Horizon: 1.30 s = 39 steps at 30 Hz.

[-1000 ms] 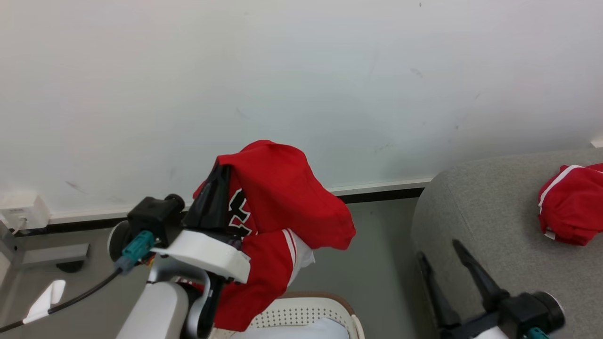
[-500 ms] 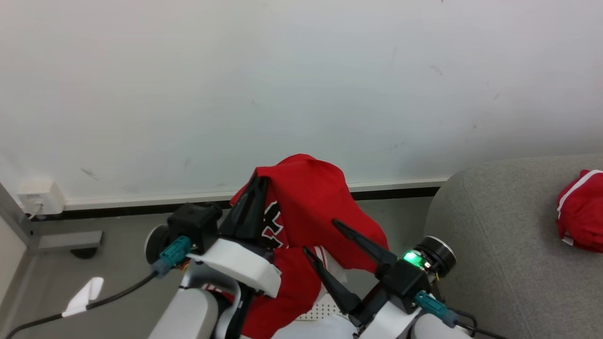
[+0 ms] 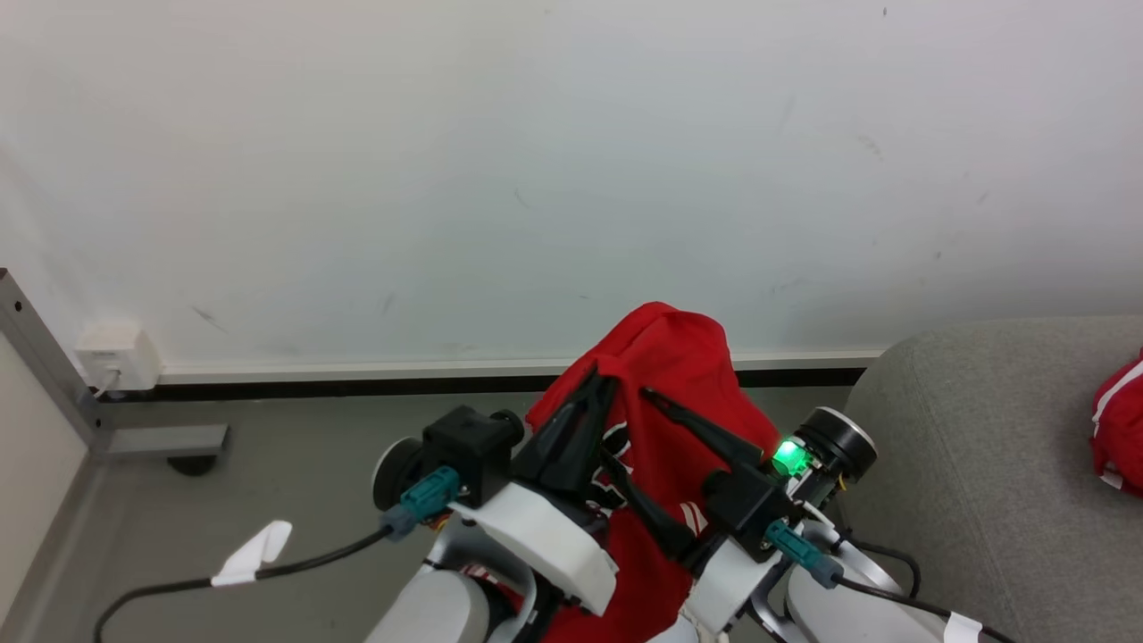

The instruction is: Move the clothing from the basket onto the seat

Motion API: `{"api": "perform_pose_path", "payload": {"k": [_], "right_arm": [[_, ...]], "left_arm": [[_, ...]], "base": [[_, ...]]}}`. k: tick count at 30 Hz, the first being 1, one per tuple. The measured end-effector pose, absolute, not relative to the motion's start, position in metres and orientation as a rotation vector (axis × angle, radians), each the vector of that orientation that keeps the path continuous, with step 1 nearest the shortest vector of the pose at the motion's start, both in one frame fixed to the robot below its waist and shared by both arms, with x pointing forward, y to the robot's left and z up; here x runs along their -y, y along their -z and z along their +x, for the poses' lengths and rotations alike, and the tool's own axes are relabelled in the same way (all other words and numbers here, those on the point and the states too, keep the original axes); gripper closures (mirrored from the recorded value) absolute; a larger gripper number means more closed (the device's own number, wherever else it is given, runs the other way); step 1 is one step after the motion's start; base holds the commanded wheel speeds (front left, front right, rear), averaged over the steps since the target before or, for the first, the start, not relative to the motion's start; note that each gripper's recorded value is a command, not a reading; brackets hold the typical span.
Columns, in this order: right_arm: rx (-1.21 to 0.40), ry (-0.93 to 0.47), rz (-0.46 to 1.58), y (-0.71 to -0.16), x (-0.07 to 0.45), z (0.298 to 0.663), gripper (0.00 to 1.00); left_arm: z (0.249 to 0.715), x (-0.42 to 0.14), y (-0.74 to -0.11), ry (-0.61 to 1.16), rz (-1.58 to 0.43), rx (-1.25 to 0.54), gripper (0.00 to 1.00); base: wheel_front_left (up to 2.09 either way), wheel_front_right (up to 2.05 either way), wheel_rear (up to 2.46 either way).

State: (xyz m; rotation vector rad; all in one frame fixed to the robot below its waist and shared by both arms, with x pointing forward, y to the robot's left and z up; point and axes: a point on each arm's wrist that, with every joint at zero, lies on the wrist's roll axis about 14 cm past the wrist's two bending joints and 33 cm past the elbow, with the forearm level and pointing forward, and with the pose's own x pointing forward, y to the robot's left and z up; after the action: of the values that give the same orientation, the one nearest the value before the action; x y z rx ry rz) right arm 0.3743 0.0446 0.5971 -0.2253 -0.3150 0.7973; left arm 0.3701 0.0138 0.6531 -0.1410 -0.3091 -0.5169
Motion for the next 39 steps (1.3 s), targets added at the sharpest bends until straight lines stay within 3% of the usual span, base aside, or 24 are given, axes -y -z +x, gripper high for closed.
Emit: {"api": "perform_pose_path", "payload": {"k": [2, 3, 4, 13, 14, 15, 16, 31, 39], "right_arm": [[0.288, -0.795, -0.243, -0.588, -0.043, 0.376, 0.06], [0.279, -0.794, -0.247, -0.585, -0.042, 0.377, 0.58], [0.275, -0.791, -0.248, -0.584, -0.042, 0.378, 1.0], [0.244, -0.753, -0.201, -0.581, -0.032, 0.386, 1.0], [0.243, -0.746, -0.194, -0.581, -0.03, 0.387, 1.0], [0.24, -0.739, -0.183, -0.581, -0.028, 0.388, 1.0], [0.238, -0.732, -0.175, -0.581, -0.026, 0.389, 1.0], [0.254, -0.568, -0.141, -0.595, 0.023, 0.417, 1.0], [0.257, -0.488, -0.148, -0.598, 0.05, 0.423, 1.0]], "left_arm": [[0.366, -0.008, -0.654, 0.539, -0.144, 0.307, 1.0], [0.364, -0.006, -0.655, 0.546, -0.148, 0.307, 1.0], [0.363, -0.004, -0.656, 0.553, -0.154, 0.31, 1.0], [0.361, -0.004, -0.656, 0.544, -0.168, 0.302, 1.0], [0.363, -0.006, -0.655, 0.539, -0.166, 0.302, 0.73], [0.364, -0.006, -0.654, 0.537, -0.162, 0.301, 0.11], [0.365, -0.007, -0.653, 0.531, -0.159, 0.302, 0.0], [0.377, -0.018, -0.569, 0.482, -0.086, 0.124, 0.0], [0.379, -0.006, -0.555, 0.517, -0.093, 0.104, 0.0]], "base": [[0.0, 0.0, 0.0], [0.0, 0.0, 0.0], [0.0, 0.0, 0.0], [0.0, 0.0, 0.0], [0.0, 0.0, 0.0], [0.0, 0.0, 0.0], [0.0, 0.0, 0.0], [0.0, 0.0, 0.0], [0.0, 0.0, 0.0]]}}
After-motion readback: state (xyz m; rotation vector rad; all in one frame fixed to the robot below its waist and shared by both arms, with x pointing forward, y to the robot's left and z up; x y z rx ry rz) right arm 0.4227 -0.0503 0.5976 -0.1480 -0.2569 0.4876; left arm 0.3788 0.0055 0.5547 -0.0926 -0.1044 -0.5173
